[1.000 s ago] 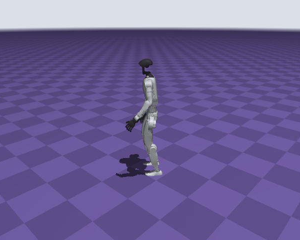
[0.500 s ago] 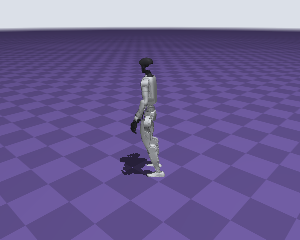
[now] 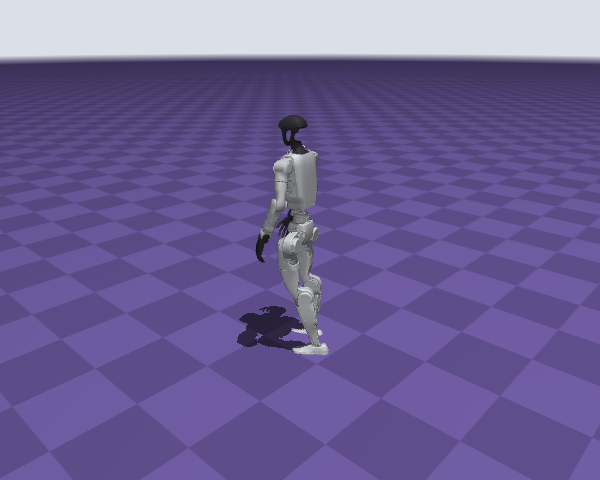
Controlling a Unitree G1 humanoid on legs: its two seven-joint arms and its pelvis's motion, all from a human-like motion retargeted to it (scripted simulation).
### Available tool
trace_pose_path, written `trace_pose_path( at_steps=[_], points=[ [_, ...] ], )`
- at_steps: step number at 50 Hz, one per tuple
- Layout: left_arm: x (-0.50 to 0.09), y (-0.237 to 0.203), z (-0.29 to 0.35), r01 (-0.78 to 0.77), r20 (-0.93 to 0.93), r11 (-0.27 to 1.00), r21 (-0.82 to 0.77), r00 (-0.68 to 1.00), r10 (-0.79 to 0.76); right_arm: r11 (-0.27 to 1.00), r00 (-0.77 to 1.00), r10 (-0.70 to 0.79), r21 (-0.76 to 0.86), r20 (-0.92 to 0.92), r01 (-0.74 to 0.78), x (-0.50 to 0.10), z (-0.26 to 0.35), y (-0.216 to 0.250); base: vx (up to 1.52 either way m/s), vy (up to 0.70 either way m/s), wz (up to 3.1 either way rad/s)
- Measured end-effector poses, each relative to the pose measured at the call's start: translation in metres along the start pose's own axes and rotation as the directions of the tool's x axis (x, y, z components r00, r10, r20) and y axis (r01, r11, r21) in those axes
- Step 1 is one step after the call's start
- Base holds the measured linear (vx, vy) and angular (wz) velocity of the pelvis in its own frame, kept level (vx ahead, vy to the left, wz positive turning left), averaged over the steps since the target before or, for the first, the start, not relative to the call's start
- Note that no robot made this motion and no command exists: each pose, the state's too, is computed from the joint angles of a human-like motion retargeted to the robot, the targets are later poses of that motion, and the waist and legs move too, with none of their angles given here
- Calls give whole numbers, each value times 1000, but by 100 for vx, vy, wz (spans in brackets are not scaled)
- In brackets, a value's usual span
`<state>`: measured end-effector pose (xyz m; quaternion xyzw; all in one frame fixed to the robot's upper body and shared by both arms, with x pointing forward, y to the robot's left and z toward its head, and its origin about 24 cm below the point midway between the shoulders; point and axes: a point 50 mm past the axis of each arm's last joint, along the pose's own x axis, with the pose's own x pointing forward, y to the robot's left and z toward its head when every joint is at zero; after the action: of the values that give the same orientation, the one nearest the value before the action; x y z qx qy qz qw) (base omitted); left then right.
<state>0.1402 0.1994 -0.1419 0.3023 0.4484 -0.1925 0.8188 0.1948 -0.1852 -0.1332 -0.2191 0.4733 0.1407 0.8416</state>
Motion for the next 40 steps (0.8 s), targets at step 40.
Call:
trace_pose_path(
  at_steps=[40],
  points=[
    [-11, -14, -34, 106, -86, 980, 170, 992, -93, 984, 979, 72, -173, 192, -38, 3, 66, 19, -2, -2, -33]
  ],
)
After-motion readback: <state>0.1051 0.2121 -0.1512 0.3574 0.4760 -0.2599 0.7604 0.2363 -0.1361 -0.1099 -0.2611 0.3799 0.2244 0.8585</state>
